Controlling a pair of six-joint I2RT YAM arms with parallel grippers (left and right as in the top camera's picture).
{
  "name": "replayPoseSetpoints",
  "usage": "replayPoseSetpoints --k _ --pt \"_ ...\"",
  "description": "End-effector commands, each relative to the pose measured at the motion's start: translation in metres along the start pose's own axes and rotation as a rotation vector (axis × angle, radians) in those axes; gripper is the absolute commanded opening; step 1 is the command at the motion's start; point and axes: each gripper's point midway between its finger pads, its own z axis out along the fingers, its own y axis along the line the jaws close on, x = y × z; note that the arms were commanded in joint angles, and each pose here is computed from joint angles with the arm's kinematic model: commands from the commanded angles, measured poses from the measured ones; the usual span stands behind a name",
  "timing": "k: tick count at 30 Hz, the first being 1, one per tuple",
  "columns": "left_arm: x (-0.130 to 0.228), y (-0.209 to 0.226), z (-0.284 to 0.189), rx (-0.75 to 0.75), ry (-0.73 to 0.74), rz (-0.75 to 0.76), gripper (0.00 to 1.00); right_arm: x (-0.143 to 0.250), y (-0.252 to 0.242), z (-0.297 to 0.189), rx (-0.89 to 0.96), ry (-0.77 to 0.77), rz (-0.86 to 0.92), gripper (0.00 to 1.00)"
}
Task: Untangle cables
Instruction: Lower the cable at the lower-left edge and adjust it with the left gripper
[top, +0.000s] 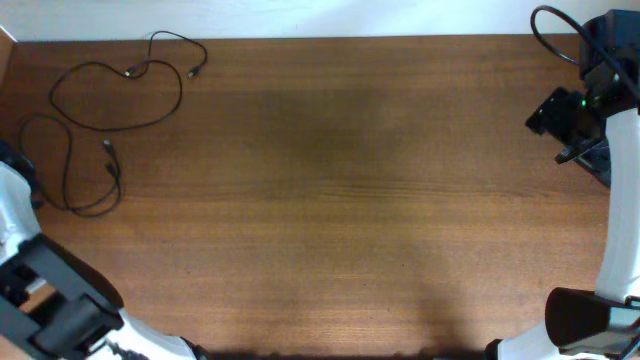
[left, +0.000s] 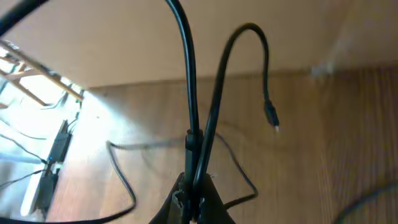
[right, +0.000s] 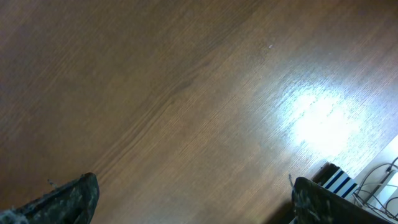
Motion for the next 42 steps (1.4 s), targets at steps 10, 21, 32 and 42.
replayPoseSetpoints --k 10,21,32,42 --pt "0.051 -0.046 -0.006 0.31 0.246 0.254 0.0 0.0 -0.001 0.001 0.005 0.003 0.005 0.98" --pt "0.071 -0.049 0.008 0.285 0.296 0.293 0.9 0.0 -0.001 0.001 0.005 0.003 0.005 0.99" --pt "0.082 -0.096 0.053 0.318 0.232 0.261 0.6 0.0 -0.001 0.001 0.005 0.003 0.005 0.98" --pt "0.084 -0.087 0.068 0.319 0.254 0.287 0.0 0.0 -0.001 0.001 0.005 0.003 0.005 0.98"
